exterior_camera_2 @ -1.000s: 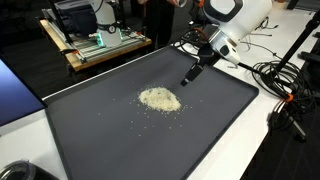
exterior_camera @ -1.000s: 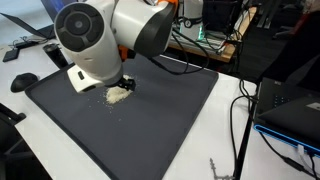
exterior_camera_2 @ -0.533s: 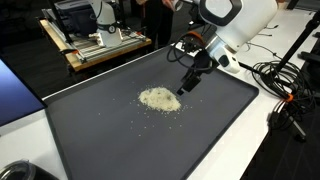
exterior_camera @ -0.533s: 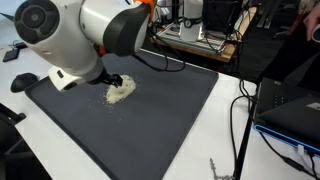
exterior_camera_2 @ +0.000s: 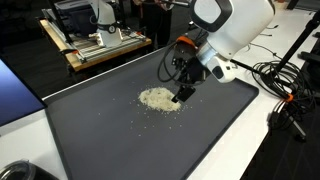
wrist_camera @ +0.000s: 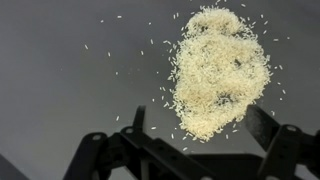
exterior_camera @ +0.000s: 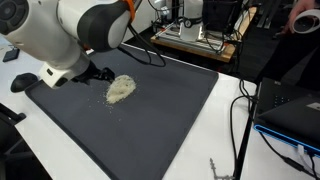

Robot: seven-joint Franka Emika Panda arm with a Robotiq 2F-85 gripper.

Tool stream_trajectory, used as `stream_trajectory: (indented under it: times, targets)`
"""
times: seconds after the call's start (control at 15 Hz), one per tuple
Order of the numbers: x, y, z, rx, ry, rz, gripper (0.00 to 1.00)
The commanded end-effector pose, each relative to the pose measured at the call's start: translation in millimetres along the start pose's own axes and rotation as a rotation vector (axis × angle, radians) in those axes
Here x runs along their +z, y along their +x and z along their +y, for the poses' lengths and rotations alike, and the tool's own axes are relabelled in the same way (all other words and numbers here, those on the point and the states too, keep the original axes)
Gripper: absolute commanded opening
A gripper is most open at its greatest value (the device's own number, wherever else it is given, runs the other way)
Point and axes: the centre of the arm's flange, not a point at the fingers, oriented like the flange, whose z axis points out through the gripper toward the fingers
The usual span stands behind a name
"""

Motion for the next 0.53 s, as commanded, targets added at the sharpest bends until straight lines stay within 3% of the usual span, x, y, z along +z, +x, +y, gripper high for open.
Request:
stream_trajectory:
  times: [0.0, 0.47]
  targets:
    - [-0.8, -4.6, 27.9, -0.076, 0.087, 0.066, 1.00]
    - [23.0, -57.2, 49.5, -0.129, 0.174, 0.226, 1.00]
